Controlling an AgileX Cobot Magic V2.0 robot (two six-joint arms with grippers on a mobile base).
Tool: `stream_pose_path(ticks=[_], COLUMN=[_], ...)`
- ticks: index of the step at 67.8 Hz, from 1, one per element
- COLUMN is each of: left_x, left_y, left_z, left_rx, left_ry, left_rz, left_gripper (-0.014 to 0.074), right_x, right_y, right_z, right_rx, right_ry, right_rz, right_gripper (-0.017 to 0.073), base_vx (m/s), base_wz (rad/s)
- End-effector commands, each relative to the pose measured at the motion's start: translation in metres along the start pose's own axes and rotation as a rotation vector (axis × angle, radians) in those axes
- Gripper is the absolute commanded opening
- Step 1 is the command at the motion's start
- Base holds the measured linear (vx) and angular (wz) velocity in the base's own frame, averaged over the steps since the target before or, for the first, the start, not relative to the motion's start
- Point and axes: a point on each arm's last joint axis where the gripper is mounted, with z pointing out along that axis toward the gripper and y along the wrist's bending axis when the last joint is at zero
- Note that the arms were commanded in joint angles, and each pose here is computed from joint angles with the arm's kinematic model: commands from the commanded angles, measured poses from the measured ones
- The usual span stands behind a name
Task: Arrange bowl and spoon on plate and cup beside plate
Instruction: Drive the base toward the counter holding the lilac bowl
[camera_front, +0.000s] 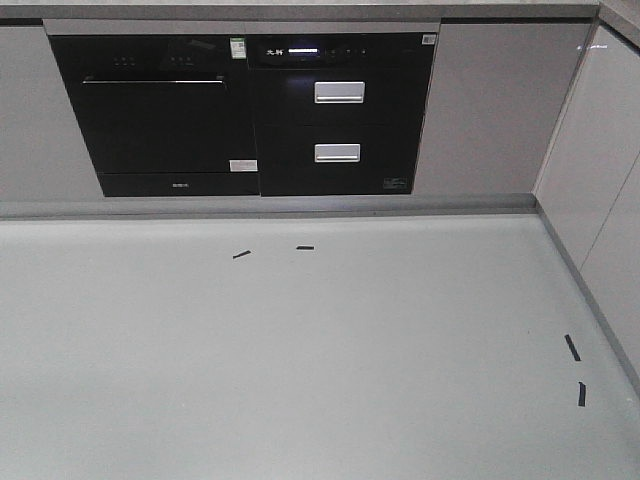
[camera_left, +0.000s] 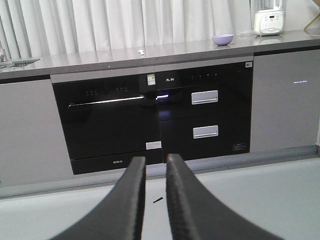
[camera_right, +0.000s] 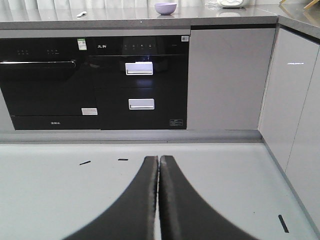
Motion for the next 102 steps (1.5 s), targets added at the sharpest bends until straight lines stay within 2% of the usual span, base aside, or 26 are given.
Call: stream_pose_path(ticks=[1,102], left_x=[-0.0097,-0.0097], left_y=[0.0011,0.0011], left_z=[-0.0019,-0.0019], left_rx=[-0.012,-0.012], left_ry=[-0.091,-0.091], left_rz=[-0.008,-0.008], left_gripper=[0.0111,0.0111], right_x=[-0.0056,-0.0056], right_y=[-0.0001,-0.0001], right_z=[-0.0007,-0.0007], right_rx=[0.003,0.003], right_ry=[-0.078,-0.079], right_rz=[-0.012,-0.012], right_gripper=[-0.0003,-0.0003], base_vx=[0.00,0.04], base_wz=[0.00,-0.01])
